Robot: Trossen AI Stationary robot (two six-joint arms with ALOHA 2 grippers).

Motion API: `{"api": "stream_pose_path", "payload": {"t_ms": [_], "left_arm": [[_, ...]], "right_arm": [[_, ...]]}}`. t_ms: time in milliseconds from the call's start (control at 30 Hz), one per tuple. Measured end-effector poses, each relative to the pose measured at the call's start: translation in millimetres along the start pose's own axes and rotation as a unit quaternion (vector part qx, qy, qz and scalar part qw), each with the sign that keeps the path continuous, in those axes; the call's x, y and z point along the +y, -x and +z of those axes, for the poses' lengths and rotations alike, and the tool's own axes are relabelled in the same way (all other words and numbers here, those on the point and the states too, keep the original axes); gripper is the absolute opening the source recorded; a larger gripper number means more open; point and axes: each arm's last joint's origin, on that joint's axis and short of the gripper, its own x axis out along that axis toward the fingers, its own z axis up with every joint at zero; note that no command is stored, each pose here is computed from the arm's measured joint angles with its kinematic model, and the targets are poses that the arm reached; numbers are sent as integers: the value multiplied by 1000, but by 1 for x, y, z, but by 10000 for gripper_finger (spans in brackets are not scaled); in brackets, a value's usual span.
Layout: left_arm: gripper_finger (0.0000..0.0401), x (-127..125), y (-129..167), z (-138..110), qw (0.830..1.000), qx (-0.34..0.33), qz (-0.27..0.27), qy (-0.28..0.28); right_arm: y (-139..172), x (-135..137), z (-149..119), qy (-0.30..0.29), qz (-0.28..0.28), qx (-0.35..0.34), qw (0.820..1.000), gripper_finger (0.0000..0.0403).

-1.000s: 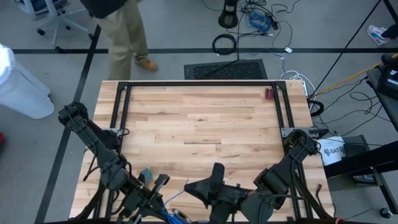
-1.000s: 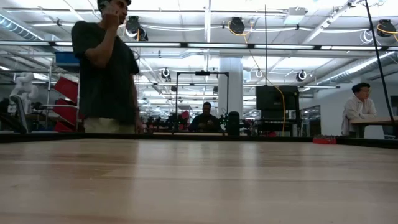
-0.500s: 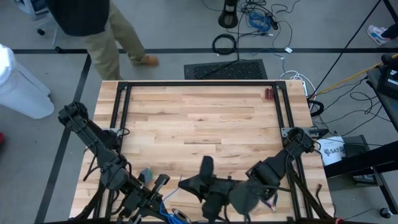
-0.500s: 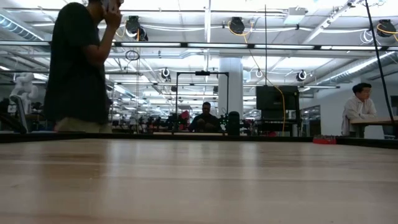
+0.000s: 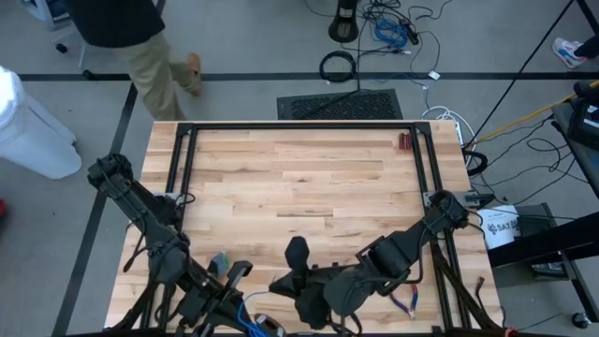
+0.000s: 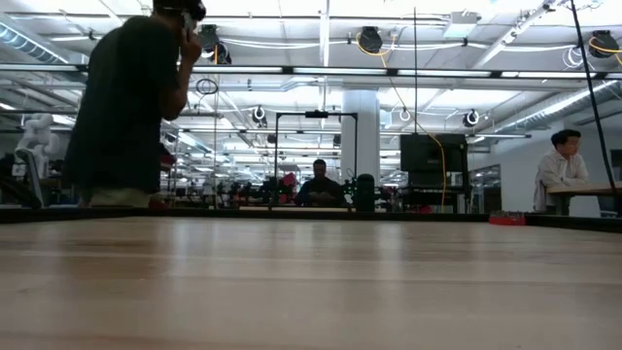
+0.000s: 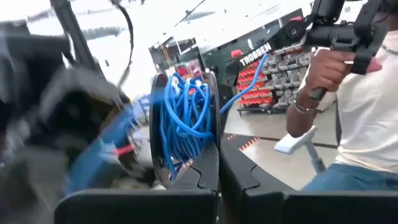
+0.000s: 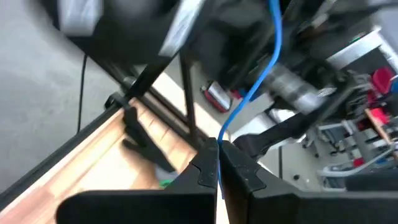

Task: Coil cords
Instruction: Coil the blue wire onto the black spool

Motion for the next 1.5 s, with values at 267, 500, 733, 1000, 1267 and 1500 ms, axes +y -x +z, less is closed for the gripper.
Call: {"api": "stream_pose_path", "payload": {"t_ms": [267,500,733,1000,1267,1500], "left_arm": [[0,2,0,4,1000,-19,14,-20],[0,-5,1,6,1000,-10,21,-17],[0,-11,3,7,998,10,56,-18],[0,-11,3,2,995,45,85,-5],[0,-9,4,-2,991,74,114,13],[0,-3,4,-11,984,108,138,37]], "right_arm": [[-23,23,-7,-17,33,9,999,0],[-15,35,-4,-34,18,29,999,0],[3,57,2,-51,30,46,997,0],[28,84,13,-51,10,52,997,0],[46,79,17,-103,5,51,993,0],[51,67,17,-124,19,45,991,0]]}}
